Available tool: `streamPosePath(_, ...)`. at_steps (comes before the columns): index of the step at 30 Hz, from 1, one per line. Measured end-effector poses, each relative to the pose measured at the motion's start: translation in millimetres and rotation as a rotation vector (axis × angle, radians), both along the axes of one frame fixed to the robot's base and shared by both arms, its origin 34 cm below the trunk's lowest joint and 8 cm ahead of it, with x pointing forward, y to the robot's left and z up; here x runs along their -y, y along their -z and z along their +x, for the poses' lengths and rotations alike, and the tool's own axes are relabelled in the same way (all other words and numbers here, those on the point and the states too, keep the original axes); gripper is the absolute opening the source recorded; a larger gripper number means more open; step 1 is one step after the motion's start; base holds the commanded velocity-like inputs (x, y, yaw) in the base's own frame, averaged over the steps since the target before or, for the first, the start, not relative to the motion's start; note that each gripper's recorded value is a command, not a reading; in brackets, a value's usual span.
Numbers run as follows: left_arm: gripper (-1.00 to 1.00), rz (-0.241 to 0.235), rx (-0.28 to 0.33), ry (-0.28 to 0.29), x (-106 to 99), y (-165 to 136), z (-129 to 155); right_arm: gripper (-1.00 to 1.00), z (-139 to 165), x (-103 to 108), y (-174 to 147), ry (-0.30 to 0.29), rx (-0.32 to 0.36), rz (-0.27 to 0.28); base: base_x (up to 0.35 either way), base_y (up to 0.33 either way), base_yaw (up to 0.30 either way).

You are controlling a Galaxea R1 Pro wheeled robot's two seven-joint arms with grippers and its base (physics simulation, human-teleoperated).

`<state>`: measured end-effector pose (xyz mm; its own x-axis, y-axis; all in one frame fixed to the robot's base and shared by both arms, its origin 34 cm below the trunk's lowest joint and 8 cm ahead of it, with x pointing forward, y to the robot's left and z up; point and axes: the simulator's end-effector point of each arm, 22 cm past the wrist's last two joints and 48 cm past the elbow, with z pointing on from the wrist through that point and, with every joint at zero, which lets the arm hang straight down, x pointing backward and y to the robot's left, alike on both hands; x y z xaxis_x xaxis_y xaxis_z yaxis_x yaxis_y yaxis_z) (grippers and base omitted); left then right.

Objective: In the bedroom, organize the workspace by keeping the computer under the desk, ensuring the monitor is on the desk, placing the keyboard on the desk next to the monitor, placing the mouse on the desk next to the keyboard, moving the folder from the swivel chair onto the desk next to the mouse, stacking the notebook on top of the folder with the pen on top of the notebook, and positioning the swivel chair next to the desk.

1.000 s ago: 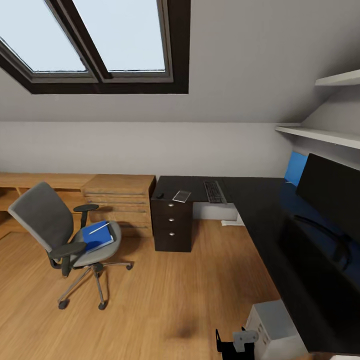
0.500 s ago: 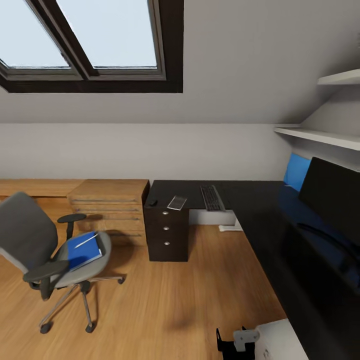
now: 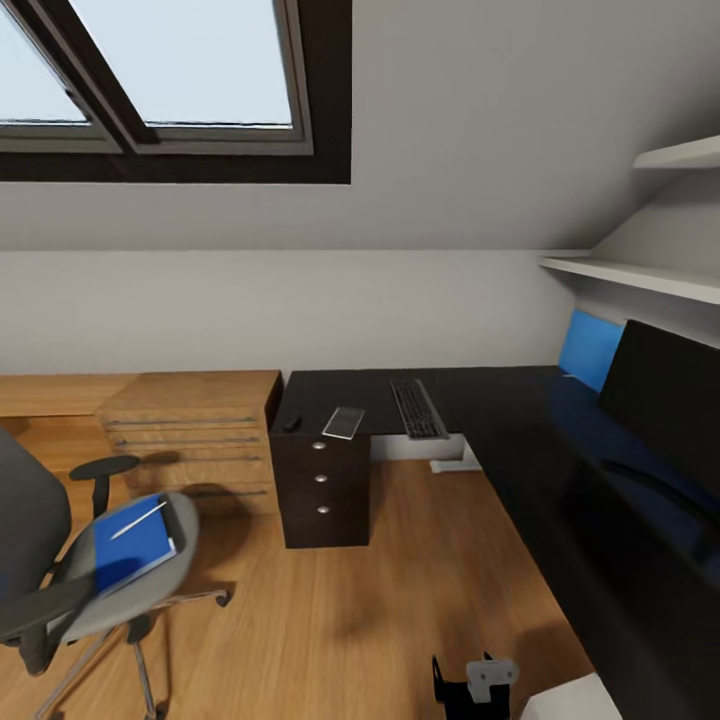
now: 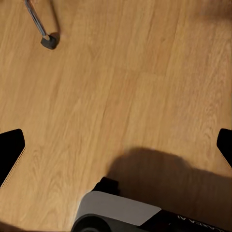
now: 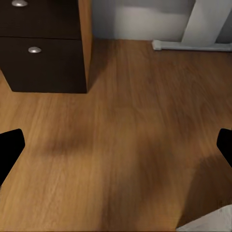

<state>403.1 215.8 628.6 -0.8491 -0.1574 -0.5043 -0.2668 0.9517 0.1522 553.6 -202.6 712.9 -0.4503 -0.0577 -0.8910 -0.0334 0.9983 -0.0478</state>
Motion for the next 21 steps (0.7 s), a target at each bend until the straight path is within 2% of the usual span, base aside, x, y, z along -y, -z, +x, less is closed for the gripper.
streamPosePath(11,1.00,0.000,0.007,0.000,-0.2,-1.8,1.9,1.00,2.1,-0.5,-3.6,0.000,0.009,0.001,0.323,0.152,-0.003)
streamPosePath(15,1.00,0.000,0.013,0.000,-0.4,-3.5,4.1,1.00,4.4,-0.3,-8.3,0.003,0.027,0.004,0.313,0.035,0.000)
streamPosePath(19,1.00,0.001,0.015,0.000,-0.7,-3.9,4.6,1.00,5.9,-0.2,-10.5,0.004,0.035,0.005,0.280,-0.129,0.000)
streamPosePath(21,1.00,0.002,0.017,-0.005,-2.6,-4.3,6.2,1.00,6.2,0.8,-10.1,0.006,0.035,0.004,0.033,-0.022,0.000)
